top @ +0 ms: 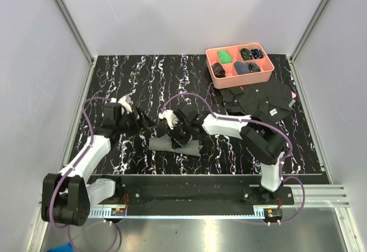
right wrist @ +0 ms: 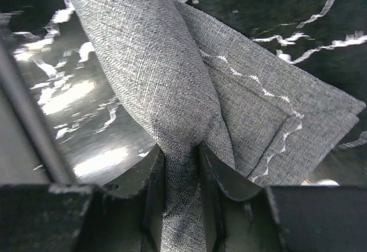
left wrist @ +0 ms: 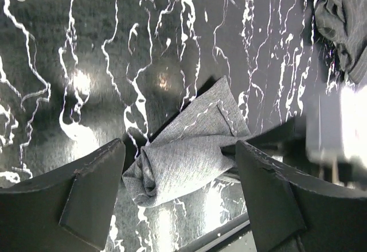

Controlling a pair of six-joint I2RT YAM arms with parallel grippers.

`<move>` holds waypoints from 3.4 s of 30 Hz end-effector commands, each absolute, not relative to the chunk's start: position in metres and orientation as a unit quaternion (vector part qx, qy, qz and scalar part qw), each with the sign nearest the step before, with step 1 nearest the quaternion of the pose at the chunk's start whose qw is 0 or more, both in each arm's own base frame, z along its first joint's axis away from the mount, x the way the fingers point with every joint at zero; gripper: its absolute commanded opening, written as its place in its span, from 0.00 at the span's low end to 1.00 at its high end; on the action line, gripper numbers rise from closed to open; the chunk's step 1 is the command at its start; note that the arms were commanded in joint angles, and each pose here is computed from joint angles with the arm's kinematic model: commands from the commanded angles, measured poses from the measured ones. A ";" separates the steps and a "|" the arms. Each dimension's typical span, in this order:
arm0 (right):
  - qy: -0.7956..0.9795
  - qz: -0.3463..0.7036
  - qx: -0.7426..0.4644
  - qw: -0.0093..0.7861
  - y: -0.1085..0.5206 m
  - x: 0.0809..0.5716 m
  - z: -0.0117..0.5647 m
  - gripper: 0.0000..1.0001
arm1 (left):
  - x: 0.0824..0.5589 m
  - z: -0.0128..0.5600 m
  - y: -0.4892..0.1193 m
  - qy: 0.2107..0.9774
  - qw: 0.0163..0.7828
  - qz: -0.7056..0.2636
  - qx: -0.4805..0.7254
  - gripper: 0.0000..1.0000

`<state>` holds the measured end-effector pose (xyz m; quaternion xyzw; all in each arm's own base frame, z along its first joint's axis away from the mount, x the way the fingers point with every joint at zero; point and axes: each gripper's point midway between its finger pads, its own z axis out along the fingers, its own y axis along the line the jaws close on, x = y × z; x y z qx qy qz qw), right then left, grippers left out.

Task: Fold the napkin, place the utensils inside, and roll it up
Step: Roll the napkin with the utensil

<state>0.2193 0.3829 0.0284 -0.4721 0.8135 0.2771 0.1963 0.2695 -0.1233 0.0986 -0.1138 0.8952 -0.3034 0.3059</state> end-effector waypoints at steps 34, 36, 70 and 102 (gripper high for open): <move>0.784 0.529 -0.302 -0.120 0.381 0.224 0.003 0.30 | 0.252 0.056 -0.150 0.888 0.281 -0.354 -0.086 0.24; 0.784 0.530 -0.300 -0.117 0.380 0.228 0.005 0.33 | 0.253 0.052 -0.150 0.893 0.271 -0.349 -0.091 0.12; 0.785 0.234 -0.490 0.298 0.396 0.241 0.064 0.67 | 0.254 0.015 -0.150 0.930 0.150 -0.314 -0.121 0.00; 0.826 0.407 -0.390 0.013 0.375 0.204 -0.008 0.37 | 0.274 0.075 -0.121 0.905 0.267 -0.302 -0.134 0.75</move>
